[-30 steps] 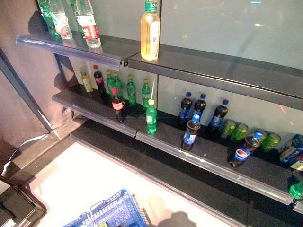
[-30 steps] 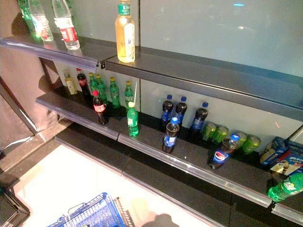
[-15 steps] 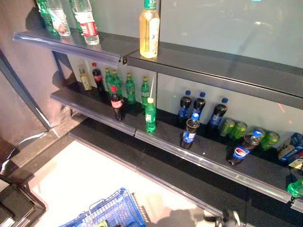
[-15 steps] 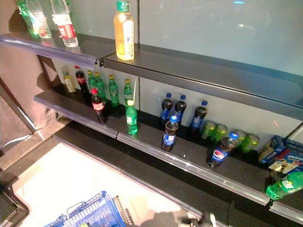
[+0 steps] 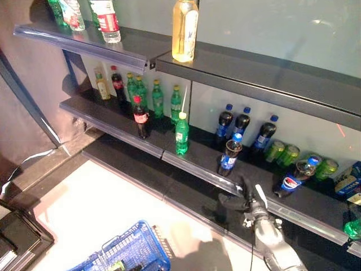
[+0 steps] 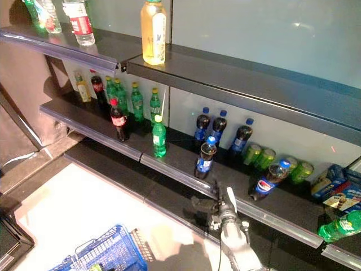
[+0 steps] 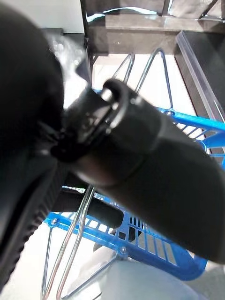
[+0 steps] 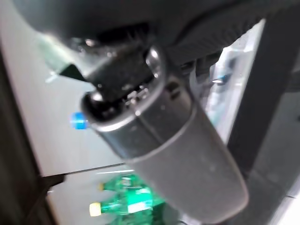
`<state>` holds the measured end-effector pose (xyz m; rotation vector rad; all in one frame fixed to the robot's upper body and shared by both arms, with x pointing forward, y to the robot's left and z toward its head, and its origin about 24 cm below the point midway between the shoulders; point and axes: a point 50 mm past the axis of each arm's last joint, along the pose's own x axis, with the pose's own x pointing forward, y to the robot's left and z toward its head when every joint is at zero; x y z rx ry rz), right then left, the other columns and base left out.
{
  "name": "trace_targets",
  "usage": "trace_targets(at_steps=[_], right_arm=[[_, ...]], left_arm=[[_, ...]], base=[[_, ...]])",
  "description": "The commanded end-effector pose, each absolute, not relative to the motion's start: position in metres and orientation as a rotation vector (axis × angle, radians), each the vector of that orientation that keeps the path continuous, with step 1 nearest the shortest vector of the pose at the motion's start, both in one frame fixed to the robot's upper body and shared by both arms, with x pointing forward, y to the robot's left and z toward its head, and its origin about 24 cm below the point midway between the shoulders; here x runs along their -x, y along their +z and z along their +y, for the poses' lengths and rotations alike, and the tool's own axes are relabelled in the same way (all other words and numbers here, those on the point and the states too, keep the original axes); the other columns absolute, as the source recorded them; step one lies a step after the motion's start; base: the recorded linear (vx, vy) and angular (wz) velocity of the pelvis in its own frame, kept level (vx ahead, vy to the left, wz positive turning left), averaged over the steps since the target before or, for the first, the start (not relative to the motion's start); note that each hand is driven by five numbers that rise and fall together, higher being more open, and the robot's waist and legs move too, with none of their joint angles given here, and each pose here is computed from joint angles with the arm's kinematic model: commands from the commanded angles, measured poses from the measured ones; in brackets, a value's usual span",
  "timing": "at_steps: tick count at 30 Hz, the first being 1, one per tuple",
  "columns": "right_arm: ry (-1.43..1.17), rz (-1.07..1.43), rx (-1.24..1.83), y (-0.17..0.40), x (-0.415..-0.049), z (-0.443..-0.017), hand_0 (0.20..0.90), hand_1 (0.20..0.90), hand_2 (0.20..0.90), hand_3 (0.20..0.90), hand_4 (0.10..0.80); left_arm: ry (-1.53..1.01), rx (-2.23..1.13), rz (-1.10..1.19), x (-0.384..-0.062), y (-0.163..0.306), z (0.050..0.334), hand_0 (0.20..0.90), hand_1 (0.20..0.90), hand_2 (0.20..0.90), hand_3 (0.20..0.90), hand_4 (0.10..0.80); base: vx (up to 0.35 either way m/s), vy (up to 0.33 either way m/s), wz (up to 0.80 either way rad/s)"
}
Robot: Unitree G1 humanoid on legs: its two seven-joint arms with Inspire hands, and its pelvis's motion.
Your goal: Pick up the drink and place into the basket.
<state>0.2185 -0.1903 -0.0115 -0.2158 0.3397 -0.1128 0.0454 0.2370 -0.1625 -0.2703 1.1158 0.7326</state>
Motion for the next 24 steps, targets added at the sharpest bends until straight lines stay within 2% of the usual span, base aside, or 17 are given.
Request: trace_targets(at_steps=[1, 4, 13, 24], right_arm=[[-0.178, -0.116, 0.252, 0.077, -0.252, -0.196, 0.900, 0.900, 0.900, 0.900, 0.800], [-0.264, -0.256, 0.198, 0.102, -0.255, -0.198, 0.900, 0.900, 0.900, 0.900, 0.800], [-0.461, -0.397, 0.090, 0.134, -0.275, -0.204, 0.900, 0.900, 0.900, 0.900, 0.800], [-0.533, -0.503, -0.007, 0.165, -0.305, -0.190, 0.900, 0.900, 0.900, 0.900, 0.800]], left_arm=[[0.627, 0.296, 1.022, -0.078, -0.161, 0.217, 0.300, 0.300, 0.300, 0.200, 0.100], [0.619, 0.295, 1.028, -0.075, -0.162, 0.215, 0.300, 0.300, 0.300, 0.200, 0.100], [0.586, 0.275, 1.043, -0.076, -0.163, 0.210, 0.300, 0.300, 0.300, 0.200, 0.100], [0.522, 0.254, 0.994, -0.103, -0.157, 0.203, 0.300, 0.300, 0.300, 0.200, 0.100]], base=[[0.000, 0.000, 0.00], [0.000, 0.000, 0.00], [0.039, 0.008, -0.01], [-0.028, 0.011, 0.08]])
